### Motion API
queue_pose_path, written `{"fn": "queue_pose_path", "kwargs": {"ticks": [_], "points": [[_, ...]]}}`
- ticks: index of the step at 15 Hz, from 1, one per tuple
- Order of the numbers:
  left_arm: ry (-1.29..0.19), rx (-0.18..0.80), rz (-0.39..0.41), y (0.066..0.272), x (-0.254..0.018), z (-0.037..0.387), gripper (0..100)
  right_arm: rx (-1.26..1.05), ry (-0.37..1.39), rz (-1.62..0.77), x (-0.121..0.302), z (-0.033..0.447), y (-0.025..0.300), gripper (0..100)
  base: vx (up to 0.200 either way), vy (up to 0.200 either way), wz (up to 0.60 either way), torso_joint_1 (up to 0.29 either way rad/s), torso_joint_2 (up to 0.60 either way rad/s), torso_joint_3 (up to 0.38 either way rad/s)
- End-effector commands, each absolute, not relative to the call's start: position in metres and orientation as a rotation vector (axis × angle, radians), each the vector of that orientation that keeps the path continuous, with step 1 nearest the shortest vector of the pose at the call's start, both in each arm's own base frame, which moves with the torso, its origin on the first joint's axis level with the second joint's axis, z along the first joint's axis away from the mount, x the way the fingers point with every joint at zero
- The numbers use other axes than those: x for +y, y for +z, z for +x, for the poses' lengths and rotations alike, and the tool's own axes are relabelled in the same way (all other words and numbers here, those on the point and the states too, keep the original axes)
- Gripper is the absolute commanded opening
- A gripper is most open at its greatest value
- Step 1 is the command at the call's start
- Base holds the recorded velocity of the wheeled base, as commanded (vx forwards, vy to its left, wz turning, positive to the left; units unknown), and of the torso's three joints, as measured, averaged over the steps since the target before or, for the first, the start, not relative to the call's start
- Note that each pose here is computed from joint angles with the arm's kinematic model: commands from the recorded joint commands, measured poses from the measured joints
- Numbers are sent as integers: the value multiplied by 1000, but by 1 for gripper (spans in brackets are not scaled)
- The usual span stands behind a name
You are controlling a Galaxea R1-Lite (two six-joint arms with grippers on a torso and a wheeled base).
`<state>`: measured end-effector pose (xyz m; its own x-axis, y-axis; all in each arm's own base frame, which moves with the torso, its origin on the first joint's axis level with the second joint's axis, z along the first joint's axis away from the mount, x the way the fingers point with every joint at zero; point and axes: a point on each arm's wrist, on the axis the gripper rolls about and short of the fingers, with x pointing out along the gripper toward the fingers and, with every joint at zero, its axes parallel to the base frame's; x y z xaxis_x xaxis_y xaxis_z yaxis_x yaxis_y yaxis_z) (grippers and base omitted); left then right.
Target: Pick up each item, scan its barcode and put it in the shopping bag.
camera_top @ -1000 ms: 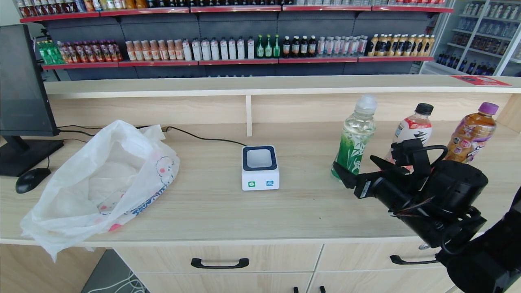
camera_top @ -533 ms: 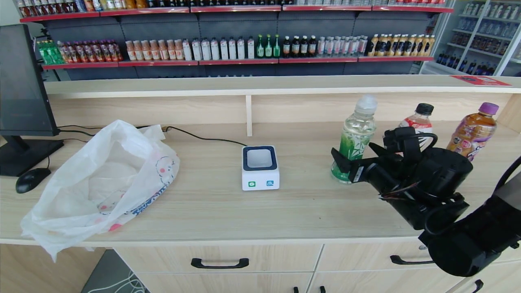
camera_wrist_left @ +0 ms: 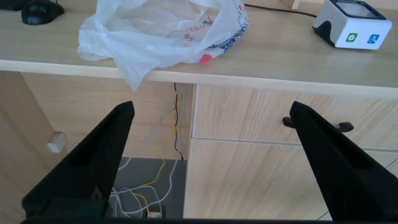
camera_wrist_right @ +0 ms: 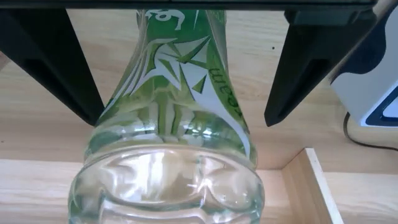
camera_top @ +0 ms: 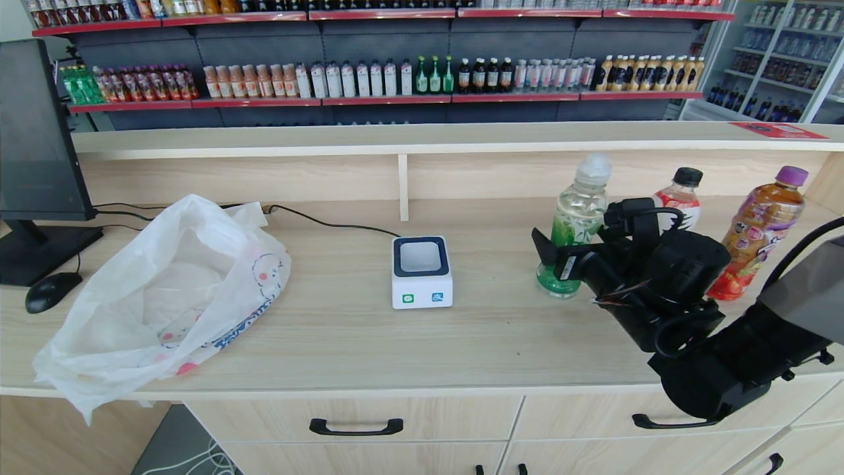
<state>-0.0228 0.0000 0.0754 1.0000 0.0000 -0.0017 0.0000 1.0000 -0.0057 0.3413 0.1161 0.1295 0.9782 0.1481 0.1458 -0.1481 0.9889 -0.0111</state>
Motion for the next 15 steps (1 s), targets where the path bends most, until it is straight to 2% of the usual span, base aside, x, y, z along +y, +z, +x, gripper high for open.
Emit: {"fn": "queue_pose_path", "kwargs": {"ticks": [1, 9, 10, 15], "points": [[0, 2, -6, 75, 0, -23, 100, -148, 146, 4, 118, 350, 125, 100, 0, 0, 0, 0, 0, 0], [0, 2, -6, 75, 0, -23, 100, -161, 121, 8, 110, 358, 127, 100, 0, 0, 0, 0, 0, 0], [0, 2, -6, 75, 0, -23, 100, -159, 122, 12, 110, 358, 127, 0, 0, 0, 0, 0, 0, 0], [0, 2, -6, 75, 0, -23, 100, -157, 131, 55, 110, 357, 128, 0, 0, 0, 0, 0, 0, 0]]}}
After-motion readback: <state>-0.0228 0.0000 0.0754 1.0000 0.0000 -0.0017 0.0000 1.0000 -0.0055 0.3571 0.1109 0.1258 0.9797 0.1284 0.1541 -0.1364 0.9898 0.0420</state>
